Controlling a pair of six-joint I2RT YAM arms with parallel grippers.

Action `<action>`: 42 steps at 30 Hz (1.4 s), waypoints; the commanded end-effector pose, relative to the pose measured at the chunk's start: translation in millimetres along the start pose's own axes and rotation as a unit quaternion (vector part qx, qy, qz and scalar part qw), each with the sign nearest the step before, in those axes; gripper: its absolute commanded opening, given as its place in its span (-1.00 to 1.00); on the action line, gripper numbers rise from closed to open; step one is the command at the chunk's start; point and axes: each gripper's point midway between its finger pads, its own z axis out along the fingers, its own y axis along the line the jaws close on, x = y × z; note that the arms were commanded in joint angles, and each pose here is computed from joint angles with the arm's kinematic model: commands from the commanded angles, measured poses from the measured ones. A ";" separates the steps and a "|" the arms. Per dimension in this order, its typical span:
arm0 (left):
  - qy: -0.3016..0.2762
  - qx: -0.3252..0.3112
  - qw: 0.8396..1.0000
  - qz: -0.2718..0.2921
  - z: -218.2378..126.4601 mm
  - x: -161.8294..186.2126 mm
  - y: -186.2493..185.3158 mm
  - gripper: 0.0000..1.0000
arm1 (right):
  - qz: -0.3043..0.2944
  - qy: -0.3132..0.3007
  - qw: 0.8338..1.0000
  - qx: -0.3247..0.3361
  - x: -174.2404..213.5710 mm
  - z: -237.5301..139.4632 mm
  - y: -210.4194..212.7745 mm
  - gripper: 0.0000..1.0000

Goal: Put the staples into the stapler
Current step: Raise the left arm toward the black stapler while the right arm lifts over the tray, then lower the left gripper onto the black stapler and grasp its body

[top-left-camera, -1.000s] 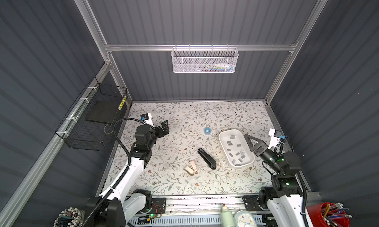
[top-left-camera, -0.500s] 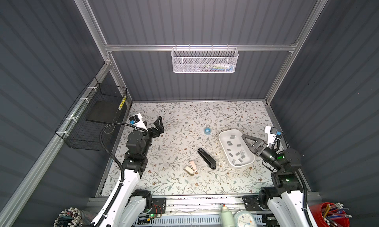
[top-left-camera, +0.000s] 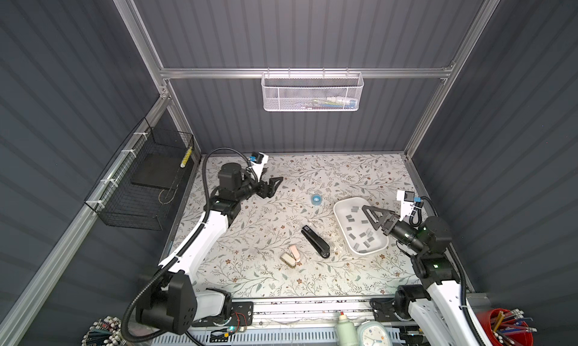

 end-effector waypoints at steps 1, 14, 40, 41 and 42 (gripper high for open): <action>0.032 0.106 0.986 0.128 6.3 20.1 -46.1 0.45 | -0.037 -0.005 0.998 0.048 -0.2 3.8 -23.5 0.98; 0.120 0.322 0.853 0.393 7.7 104.5 -174.7 0.13 | -0.062 -0.052 0.984 0.157 -10.5 -14.5 -56.5 0.98; 0.279 0.399 0.761 0.428 75.5 192.1 -217.8 0.14 | -0.095 -0.076 0.983 0.140 -12.1 -23.7 -45.5 0.98; 0.283 0.401 0.760 0.426 75.5 193.6 -218.1 0.14 | -0.095 -0.075 0.983 0.139 -12.1 -23.7 -45.0 0.98; 0.287 0.404 0.757 0.425 75.6 195.9 -219.0 0.14 | -0.095 -0.075 0.983 0.139 -11.8 -23.5 -45.4 0.98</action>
